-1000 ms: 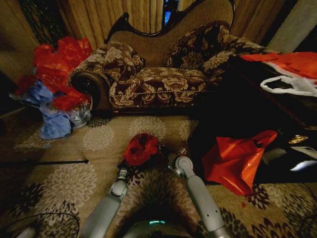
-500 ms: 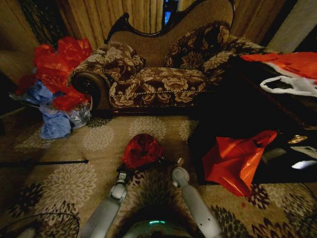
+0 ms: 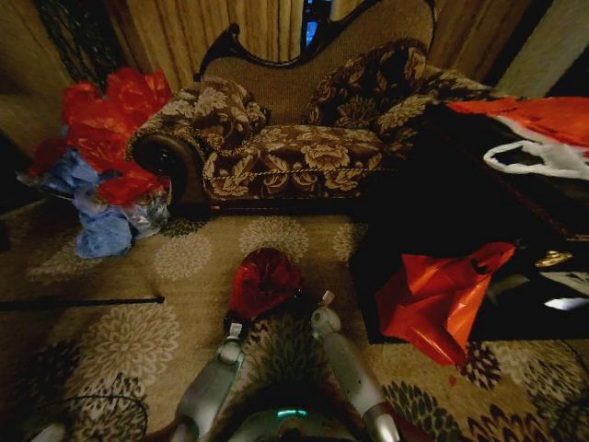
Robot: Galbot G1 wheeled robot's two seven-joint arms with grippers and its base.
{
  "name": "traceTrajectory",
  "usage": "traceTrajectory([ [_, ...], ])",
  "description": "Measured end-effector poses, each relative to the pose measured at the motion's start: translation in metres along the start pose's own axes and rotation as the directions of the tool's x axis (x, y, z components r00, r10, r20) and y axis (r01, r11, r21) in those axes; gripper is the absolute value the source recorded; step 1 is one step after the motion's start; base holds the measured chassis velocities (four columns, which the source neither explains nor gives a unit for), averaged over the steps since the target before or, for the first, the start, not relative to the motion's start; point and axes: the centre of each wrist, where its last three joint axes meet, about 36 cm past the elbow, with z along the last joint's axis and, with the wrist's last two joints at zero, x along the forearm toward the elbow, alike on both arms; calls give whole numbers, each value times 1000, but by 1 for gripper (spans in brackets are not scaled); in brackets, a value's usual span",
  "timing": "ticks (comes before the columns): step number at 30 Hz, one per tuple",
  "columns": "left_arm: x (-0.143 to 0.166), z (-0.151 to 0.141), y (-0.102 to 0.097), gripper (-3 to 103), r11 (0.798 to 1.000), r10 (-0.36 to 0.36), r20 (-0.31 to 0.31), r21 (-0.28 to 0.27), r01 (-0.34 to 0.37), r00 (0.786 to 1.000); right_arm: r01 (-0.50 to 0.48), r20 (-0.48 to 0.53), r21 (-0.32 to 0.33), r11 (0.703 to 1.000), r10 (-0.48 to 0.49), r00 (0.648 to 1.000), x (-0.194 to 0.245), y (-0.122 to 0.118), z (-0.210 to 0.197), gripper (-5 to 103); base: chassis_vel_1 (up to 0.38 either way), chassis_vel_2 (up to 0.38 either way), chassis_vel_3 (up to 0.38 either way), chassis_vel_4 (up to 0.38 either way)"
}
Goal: Place a garbage bag over the trash bin.
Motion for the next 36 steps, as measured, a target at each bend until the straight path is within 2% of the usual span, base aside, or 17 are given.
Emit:
traceTrajectory([
  [4, 10, -8, 0, 1, 1000, 7, 32, 16, -8, 999, 10, 6, 11, 1000, -10, 1000, 6, 1, -3, 0, 0, 0, 0, 0],
  [6, 29, -15, 5, 12, 999, 14, 77, 36, -17, 997, 32, -11, 47, 998, -32, 999, 19, 1, -4, -1, 0, 0, 0, 0],
  [8, 34, -15, 6, 12, 999, 16, 86, 40, -20, 996, 41, -14, 62, 997, -40, 999, 22, 0, -3, -1, 0, 0, 0, 0],
  [9, 50, -15, 10, 23, 998, 19, 98, 60, -25, 995, 50, -16, 118, 992, -49, 999, 29, -5, 1, 4, 0, 0, 0, 0],
  [11, 71, -11, 15, 28, 996, 17, 92, 85, -25, 996, 54, -10, 192, 980, -53, 999, 35, -12, 9, 15, 0, 0, 0, 0],
  [13, 75, -9, 17, 34, 996, 16, 90, 89, -24, 996, 53, -8, 209, 976, -53, 999, 36, -14, 12, 15, 0, 0, 0, 0],
  [16, 93, -2, 26, 44, 994, 3, 84, 105, -12, 996, 49, -3, 259, 965, -50, 999, 41, -22, 19, 26, 0, 0, 0, 0],
  [17, 101, 3, 33, 50, 994, -6, 77, 113, -3, 997, 42, 6, 287, 957, -46, 999, 43, -26, 23, 36, 0, 0, 0, 0],
  [19, 105, 6, 37, 55, 993, -13, 73, 119, 5, 997, 38, 11, 305, 952, -44, 999, 45, -28, 25, 36, 0, 0, 0, 0],
  [21, 115, 9, 47, 66, 990, -34, 65, 142, 24, 997, 29, 26, 358, 933, -41, 999, 50, -33, 29, 53, 0, 0, 0, 0],
  [22, 115, 9, 47, 66, 990, -34, 65, 142, 24, 997, 29, 26, 358, 933, -41, 999, 50, -33, 29, 53, 0, 0, 0, 0],
  [25, 129, -9, 61, 77, 977, -42, 47, 209, 31, 998, -5, 90, 514, 857, -49, 995, 60, -46, 37, 65, 0, 0, 0, 0],
  [26, 129, -9, 61, 77, 977, -42, 47, 209, 31, 998, -5, 90, 514, 857, -49, 995, 60, -46, 37, 65, 0, 0, 0, 0],
  [27, 134, -19, 65, 82, 971, -38, 44, 236, 26, 998, -17, 113, 564, 826, -57, 992, 65, -51, 39, 71, 0, 0, 0, 0],
  [30, 159, -76, 79, 97, 952, 34, 67, 301, -53, 997, -39, 166, 668, 743, -97, 981, 89, -68, 49, 86, 0, 0, 0, 0],
  [32, 163, -84, 80, 97, 951, 49, 76, 302, -70, 996, -40, 171, 677, 735, -105, 980, 94, -70, 50, 86, 0, 0, 0, 0],
  [36, 183, -137, 90, 100, 950, 131, 111, 271, -157, 985, -38, 202, 686, 727, -140, 969, 123, -71, 51, 99, 0, 0, 0, 0],
])
